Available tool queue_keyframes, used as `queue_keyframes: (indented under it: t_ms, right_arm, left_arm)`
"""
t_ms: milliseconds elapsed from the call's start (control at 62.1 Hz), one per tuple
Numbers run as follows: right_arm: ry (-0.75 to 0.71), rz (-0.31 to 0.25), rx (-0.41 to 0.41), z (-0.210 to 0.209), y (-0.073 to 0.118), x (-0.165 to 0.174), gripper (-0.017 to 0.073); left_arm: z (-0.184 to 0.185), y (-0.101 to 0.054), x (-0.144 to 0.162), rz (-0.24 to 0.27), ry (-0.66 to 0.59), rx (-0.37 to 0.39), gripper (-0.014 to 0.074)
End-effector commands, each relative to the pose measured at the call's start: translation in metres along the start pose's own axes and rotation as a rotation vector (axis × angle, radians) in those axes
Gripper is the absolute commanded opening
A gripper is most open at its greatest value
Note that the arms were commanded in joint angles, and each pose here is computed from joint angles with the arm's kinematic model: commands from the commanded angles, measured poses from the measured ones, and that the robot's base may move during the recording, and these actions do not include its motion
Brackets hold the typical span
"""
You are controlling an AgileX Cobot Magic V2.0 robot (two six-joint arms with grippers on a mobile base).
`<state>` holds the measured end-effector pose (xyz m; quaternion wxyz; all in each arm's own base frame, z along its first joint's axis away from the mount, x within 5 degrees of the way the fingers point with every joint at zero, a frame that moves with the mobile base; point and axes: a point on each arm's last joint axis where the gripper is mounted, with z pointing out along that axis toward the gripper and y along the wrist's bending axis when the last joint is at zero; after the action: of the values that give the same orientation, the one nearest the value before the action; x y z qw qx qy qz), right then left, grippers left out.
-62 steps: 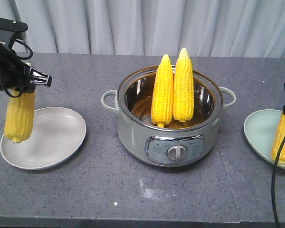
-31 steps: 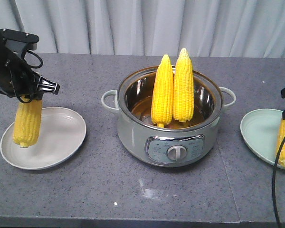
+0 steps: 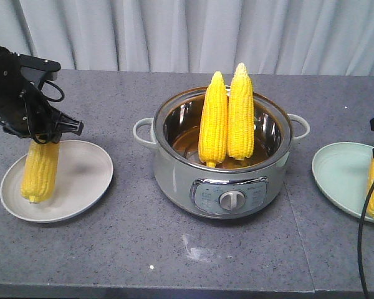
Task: Distribute corn equally
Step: 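Lower both cobs onto the plates and open both grippers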
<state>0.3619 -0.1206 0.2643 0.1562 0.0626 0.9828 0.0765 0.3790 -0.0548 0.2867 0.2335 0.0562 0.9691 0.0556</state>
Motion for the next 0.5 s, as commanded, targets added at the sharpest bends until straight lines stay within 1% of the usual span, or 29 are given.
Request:
queue_keyframes:
  t_ms: [0, 129, 242, 322, 419, 483]
  right_arm:
    - [-0.082, -0.022, 0.02, -0.0226, 0.0017, -0.0047, 0.009]
    - [-0.085, -0.024, 0.021, -0.0225, 0.0019, -0.0051, 0.0195]
    - [-0.086, -0.023, 0.021, -0.0225, 0.0019, -0.0051, 0.0308]
    - [-0.089, -0.022, 0.022, -0.0225, 0.0018, -0.0053, 0.0386]
    - [-0.092, -0.019, 0.023, -0.0226, 0.0017, -0.0056, 0.0458]
    - [-0.095, -0.018, 0.024, -0.0226, 0.0016, -0.0059, 0.0487]
  left_arm:
    - [-0.025, 0.0036, -0.0089, -0.005, -0.101, 0.003, 0.0035]
    - [-0.025, 0.0036, -0.0089, -0.005, -0.101, 0.003, 0.0102]
    - [-0.025, 0.0036, -0.0089, -0.005, -0.1, 0.003, 0.0197]
    - [-0.025, 0.0037, -0.0088, -0.005, -0.099, 0.003, 0.0281]
    - [-0.025, 0.0037, -0.0083, -0.007, -0.094, 0.003, 0.0376]
    - [-0.0249, 0.0037, -0.0079, -0.007, -0.09, 0.002, 0.0415]
